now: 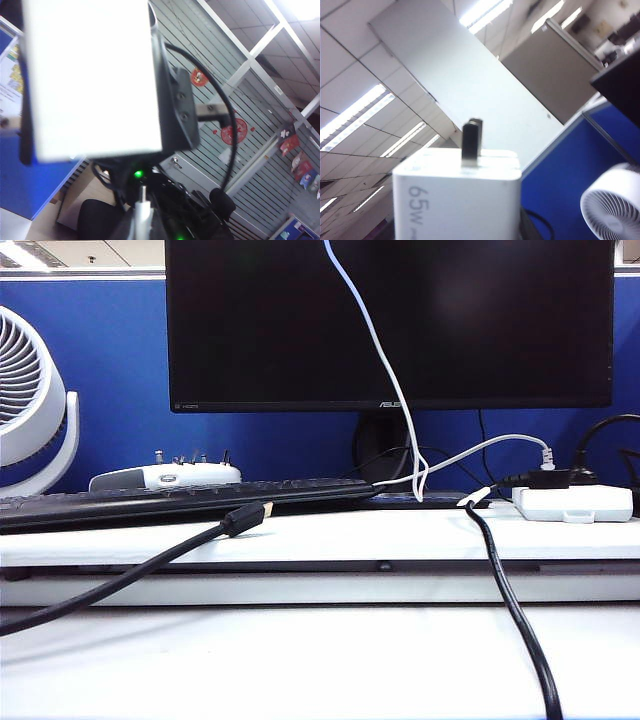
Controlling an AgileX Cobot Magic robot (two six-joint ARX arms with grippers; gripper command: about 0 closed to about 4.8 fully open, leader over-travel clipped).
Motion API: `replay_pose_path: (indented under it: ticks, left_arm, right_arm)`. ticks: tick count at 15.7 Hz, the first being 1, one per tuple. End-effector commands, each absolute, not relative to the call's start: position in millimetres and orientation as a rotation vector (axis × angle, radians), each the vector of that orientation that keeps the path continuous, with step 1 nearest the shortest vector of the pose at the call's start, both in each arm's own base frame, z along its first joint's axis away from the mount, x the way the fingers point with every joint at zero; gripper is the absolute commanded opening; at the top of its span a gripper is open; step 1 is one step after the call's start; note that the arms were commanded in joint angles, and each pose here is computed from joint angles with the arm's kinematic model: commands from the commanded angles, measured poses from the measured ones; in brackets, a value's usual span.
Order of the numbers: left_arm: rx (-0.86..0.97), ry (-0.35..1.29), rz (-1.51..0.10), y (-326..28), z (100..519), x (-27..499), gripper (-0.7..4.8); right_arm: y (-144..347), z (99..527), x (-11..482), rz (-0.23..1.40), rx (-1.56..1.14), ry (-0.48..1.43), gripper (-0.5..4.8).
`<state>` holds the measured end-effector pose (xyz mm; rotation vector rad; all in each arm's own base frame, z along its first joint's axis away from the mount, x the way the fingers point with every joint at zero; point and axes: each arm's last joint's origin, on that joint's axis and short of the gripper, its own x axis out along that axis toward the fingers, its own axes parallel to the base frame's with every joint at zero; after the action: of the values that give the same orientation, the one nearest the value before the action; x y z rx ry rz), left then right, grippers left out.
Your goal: Pick up the Type-C charging cable and the charging base, insert one end of the Type-C charger into the corresponding slot on the base, and finally place the plugged-in charger back on the table.
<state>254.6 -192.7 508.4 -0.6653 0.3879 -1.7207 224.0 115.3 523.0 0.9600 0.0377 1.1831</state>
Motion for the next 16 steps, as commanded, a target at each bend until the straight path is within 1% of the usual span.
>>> replay_pose_path:
  ticks: [1,4,16]
  left_arm:
    - [-0.657,0.357,-1.729,-193.9,509.8,254.4,-0.06]
    - [-0.667,0.309,-1.715,-193.2,512.3,254.1,-0.06]
    - [-0.672,0.312,-1.702,-195.7,508.3,259.5,-0.06]
  right_arm:
    - [113.8,527.7,220.1,1.200,0.949,0.004,-0.06]
    - [113.8,527.9,219.5,1.206,0.915,-0.012,-0.06]
    - [113.6,528.8,216.2,1.247,0.912,0.021,-0.06]
